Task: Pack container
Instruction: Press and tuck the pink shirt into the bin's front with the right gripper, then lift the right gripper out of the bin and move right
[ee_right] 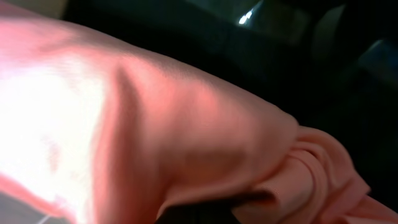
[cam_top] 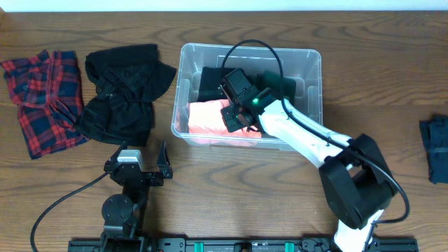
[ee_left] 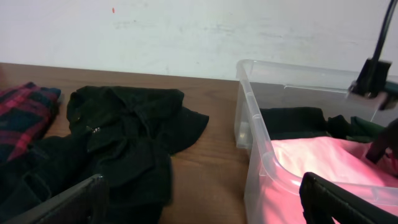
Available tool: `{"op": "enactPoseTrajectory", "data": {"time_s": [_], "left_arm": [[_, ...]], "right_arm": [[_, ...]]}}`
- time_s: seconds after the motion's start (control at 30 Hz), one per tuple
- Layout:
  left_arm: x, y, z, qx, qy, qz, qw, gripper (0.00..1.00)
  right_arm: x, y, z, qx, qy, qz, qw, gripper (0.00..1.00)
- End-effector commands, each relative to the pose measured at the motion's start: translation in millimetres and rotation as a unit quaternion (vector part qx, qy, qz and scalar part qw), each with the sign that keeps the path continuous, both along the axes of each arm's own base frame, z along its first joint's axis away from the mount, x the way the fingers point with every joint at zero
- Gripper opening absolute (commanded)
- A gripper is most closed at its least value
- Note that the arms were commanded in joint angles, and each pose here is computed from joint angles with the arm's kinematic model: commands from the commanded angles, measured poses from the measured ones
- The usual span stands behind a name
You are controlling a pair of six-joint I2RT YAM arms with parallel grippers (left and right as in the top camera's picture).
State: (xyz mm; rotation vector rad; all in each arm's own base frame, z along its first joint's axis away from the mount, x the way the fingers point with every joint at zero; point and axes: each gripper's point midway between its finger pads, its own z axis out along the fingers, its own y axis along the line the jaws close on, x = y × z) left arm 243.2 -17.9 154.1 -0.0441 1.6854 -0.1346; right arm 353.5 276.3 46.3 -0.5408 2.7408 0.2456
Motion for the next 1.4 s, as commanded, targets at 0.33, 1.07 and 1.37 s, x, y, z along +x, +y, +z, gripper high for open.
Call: {"op": "enactPoseTrajectory", "data": {"time_s": [0.33, 1.07, 1.37], "left_arm": [[0.2, 1.4, -17.9, 0.002, 0.022, 0.005, 1.0, 0.98], [0.2, 1.4, -17.9, 0.002, 0.022, 0.005, 1.0, 0.98], [0.1, 1.4, -18.0, 0.002, 0.022, 0.005, 1.0, 0.98]], "right_arm": [[23.8, 4.9, 38.8, 0.006, -0.005, 0.012, 1.0, 0.08], [36.9, -254.6, 185.1, -0.069, 0.032, -0.361, 0.93, 0.99], [-5.5, -393.3, 146.4, -0.117, 0.103, -0.53, 0.834, 0.97]]}}
